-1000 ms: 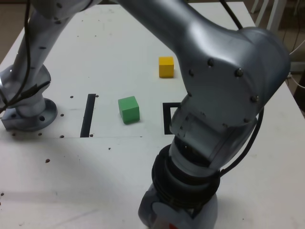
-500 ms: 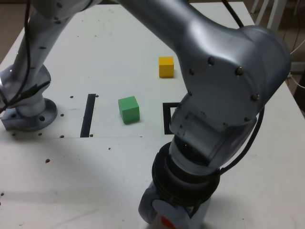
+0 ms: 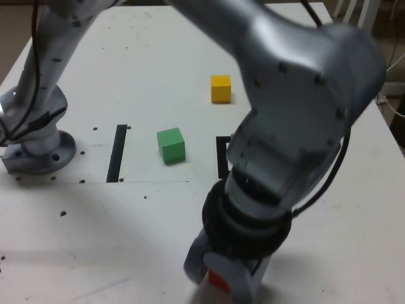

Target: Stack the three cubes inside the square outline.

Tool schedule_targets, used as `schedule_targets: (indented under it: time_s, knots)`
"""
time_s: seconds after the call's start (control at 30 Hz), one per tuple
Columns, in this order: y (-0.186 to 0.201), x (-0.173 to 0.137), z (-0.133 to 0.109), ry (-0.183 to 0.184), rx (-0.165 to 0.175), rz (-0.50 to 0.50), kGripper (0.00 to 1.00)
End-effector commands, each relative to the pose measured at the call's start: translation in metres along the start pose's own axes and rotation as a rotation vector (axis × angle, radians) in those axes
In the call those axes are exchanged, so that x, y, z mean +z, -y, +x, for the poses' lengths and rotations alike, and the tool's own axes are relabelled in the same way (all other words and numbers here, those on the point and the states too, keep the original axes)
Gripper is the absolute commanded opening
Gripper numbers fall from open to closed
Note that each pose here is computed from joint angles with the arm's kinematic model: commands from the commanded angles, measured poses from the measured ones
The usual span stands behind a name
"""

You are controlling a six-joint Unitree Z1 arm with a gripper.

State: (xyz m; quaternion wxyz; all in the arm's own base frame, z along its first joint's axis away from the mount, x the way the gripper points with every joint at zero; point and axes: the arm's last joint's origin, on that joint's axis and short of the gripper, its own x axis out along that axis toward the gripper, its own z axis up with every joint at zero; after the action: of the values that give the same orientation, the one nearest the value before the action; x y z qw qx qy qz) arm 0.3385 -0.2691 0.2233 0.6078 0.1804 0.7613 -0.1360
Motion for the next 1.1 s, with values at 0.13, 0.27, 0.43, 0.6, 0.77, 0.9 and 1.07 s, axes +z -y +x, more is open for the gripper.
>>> schedule_targets:
  time_s: [0.13, 0.27, 0.43, 0.6, 0.77, 0.9, 1.07]
  knots:
    - [-0.031, -0.009, -0.018, -0.002, -0.005, -0.053, 0.29]
    - [-0.053, -0.014, -0.022, -0.014, -0.020, -0.096, 0.29]
    - [-0.084, -0.021, -0.027, -0.018, -0.040, -0.143, 0.29]
    - [-0.117, -0.032, -0.029, -0.020, -0.053, -0.191, 0.29]
    - [-0.146, -0.043, -0.028, -0.014, -0.068, -0.240, 0.29]
    - [-0.169, -0.051, -0.026, -0.001, -0.087, -0.280, 0.29]
    - [-0.192, -0.060, -0.018, 0.009, -0.121, -0.313, 0.29]
